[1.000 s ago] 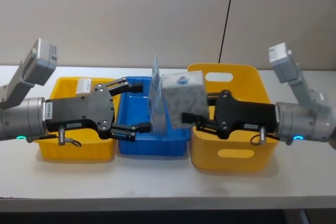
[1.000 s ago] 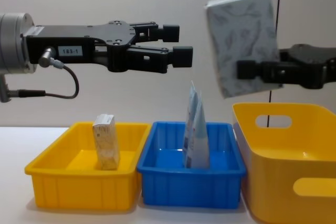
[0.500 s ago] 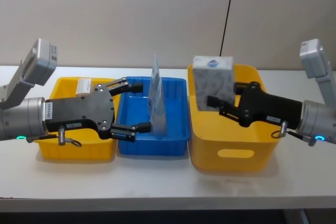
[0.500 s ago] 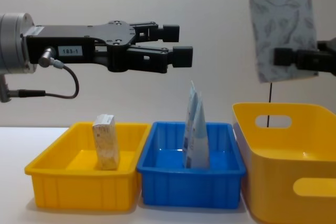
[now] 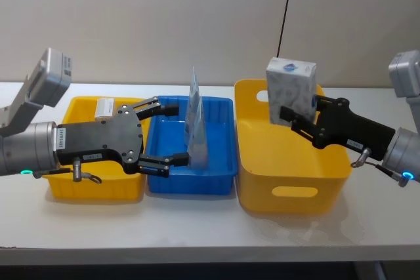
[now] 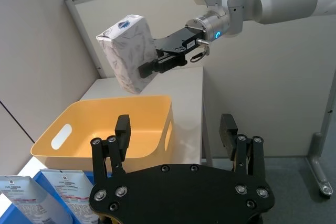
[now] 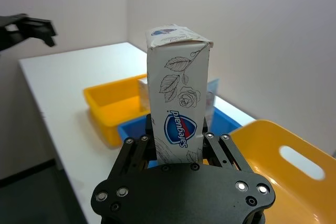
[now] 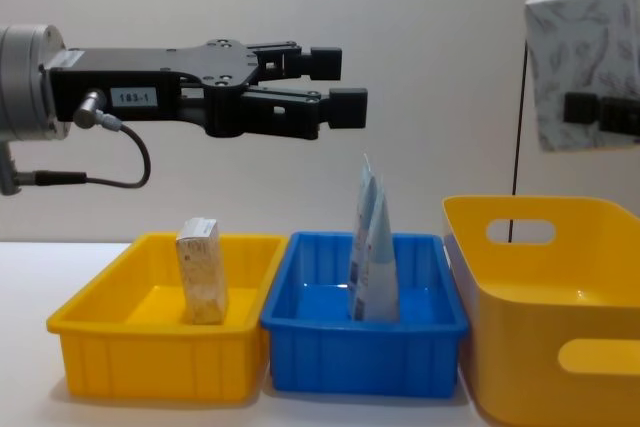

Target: Bimanual collaborative sorting of washing and personal care products

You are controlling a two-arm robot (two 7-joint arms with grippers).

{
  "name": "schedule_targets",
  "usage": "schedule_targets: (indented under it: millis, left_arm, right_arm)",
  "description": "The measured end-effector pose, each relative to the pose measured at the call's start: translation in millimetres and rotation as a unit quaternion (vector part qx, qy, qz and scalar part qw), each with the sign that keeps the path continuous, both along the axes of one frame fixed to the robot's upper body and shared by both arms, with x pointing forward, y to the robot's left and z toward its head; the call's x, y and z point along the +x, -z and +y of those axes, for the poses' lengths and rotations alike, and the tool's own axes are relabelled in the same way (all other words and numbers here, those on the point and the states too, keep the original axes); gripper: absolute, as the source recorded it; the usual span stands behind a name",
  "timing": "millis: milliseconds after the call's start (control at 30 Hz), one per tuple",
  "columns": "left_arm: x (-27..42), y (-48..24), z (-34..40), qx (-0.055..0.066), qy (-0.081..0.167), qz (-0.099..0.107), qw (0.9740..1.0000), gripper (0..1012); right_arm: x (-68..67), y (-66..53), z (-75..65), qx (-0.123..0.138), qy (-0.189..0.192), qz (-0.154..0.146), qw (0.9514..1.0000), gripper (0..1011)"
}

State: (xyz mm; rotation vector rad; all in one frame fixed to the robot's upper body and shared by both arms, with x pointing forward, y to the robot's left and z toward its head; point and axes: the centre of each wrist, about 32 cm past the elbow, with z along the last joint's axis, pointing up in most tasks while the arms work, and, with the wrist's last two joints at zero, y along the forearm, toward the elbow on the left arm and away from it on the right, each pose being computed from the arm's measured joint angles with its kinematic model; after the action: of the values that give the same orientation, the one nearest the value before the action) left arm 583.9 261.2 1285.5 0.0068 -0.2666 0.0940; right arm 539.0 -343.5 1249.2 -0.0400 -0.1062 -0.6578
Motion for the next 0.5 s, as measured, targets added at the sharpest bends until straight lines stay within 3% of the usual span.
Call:
schedule_targets:
  millis: [200,500]
  left_arm:
    - [0.0,0.0,0.0,0.000,0.000,0.000,1.0000,1001]
    - [0.0,0.0,0.0,0.000,0.000,0.000,1.0000,1001]
  right_arm:
    - [-5.7,3.5,1.3,-0.005,0.043,0.000,0.9991,375]
    - [-14.2,10.5,7.9,-0.015,0.117,0.001,0.9930,375]
